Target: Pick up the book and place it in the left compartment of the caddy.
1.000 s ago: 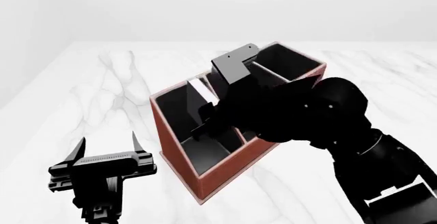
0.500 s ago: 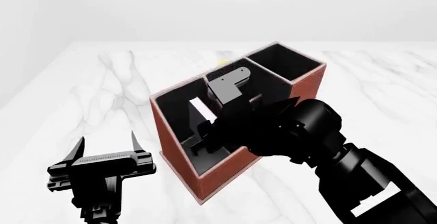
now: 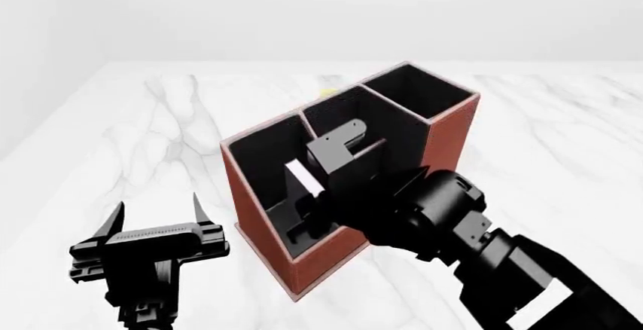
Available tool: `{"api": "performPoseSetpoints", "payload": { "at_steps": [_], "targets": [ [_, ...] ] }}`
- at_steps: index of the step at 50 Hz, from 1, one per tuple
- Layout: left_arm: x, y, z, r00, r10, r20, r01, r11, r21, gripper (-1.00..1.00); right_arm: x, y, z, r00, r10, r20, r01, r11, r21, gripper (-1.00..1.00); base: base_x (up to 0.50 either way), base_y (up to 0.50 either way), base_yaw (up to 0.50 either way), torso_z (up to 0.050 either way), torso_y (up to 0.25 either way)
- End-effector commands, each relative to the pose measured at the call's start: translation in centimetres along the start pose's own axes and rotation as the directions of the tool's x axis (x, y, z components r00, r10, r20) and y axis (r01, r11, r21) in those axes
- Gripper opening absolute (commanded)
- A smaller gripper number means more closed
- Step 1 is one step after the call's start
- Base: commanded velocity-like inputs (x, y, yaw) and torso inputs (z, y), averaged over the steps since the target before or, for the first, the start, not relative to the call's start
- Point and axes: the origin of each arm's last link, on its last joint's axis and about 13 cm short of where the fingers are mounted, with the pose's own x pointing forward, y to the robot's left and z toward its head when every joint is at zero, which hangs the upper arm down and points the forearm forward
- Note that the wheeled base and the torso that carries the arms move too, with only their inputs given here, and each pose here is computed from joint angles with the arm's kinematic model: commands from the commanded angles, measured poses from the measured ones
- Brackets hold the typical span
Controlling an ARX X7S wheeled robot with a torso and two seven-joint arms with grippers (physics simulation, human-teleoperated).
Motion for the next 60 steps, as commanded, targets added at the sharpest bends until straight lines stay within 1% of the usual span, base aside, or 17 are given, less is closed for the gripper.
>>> {"api": "performPoseSetpoints", "payload": {
  "at_steps": [1,24,25,45,48,49,51,52,54,56,57,58,60],
  "targets": [
    [0.0,0.0,0.0,1.000,0.000,0.000,0.000,1.000,0.000,1.00,0.4,-0.4,0.0,0.999,-0.029,0.015,0.029,0.999,-0.020,-1.00,0.00,0.00,0.00,0.000,0.010],
    [0.0,0.0,0.0,1.000,-0.001,0.000,0.001,1.000,-0.002,1.00,0.9,-0.3,-0.3,1.000,-0.011,0.017,0.012,1.000,-0.013,-1.00,0.00,0.00,0.00,0.000,0.001],
    [0.0,0.0,0.0,1.000,-0.001,0.000,0.001,1.000,-0.002,1.00,0.9,-0.3,-0.2,1.000,-0.011,0.017,0.012,1.000,-0.013,1.00,0.00,0.00,0.00,0.000,0.000],
    [0.0,0.1,-0.1,1.000,0.001,0.001,-0.001,1.000,-0.002,1.00,0.4,-0.5,0.4,0.999,-0.021,0.033,0.021,1.000,-0.009,1.00,0.00,0.00,0.00,0.000,0.001],
    [0.0,0.1,0.0,1.000,0.002,0.002,-0.002,1.000,-0.003,1.00,-0.9,-0.7,1.3,0.997,-0.021,0.069,0.022,1.000,-0.006,1.00,0.00,0.00,0.00,0.000,0.000],
    [0.0,0.1,0.0,1.000,0.002,0.002,-0.002,1.000,-0.003,1.00,-2.2,-0.9,2.2,0.994,-0.034,0.102,0.034,0.999,-0.002,1.00,0.00,0.00,0.00,0.000,0.000],
    [0.0,0.1,0.0,1.000,0.002,0.002,-0.002,1.000,-0.003,1.00,-3.6,-1.1,2.9,0.991,-0.034,0.129,0.032,0.999,0.013,1.00,0.00,0.00,0.00,0.000,0.000],
    [0.0,0.1,0.0,1.000,0.002,0.003,-0.002,1.000,-0.003,1.00,-4.1,-1.1,3.1,0.989,-0.037,0.144,0.037,0.999,0.006,1.00,0.00,0.00,0.00,0.000,0.000],
    [0.0,0.1,0.0,1.000,0.002,0.002,-0.002,1.000,-0.003,1.00,-5.9,-1.4,3.7,0.980,-0.064,0.189,0.061,0.998,0.021,1.00,0.00,0.00,0.00,0.000,0.000],
    [0.0,0.1,0.0,1.000,0.002,0.003,-0.002,1.000,-0.002,1.00,-6.9,-1.6,3.8,0.969,-0.094,0.230,0.093,0.996,0.017,1.00,0.00,0.00,0.00,0.000,0.000],
    [0.0,0.1,0.0,1.000,0.001,0.003,-0.001,1.000,-0.002,1.00,-7.2,-1.7,3.8,0.966,-0.097,0.239,0.093,0.995,0.030,1.00,0.00,0.00,0.00,0.000,0.000],
    [0.0,0.1,0.0,1.000,0.002,0.003,-0.002,1.000,-0.002,1.00,-7.9,-2.0,3.7,0.956,-0.112,0.271,0.102,0.993,0.051,1.00,0.00,0.00,0.00,0.000,0.000],
    [0.0,0.1,0.0,1.000,0.002,0.003,-0.002,1.000,-0.003,1.00,-8.6,-2.1,3.3,0.946,-0.124,0.298,0.109,0.992,0.066,1.00,0.00,0.00,0.00,0.000,0.000]
  ]
}}
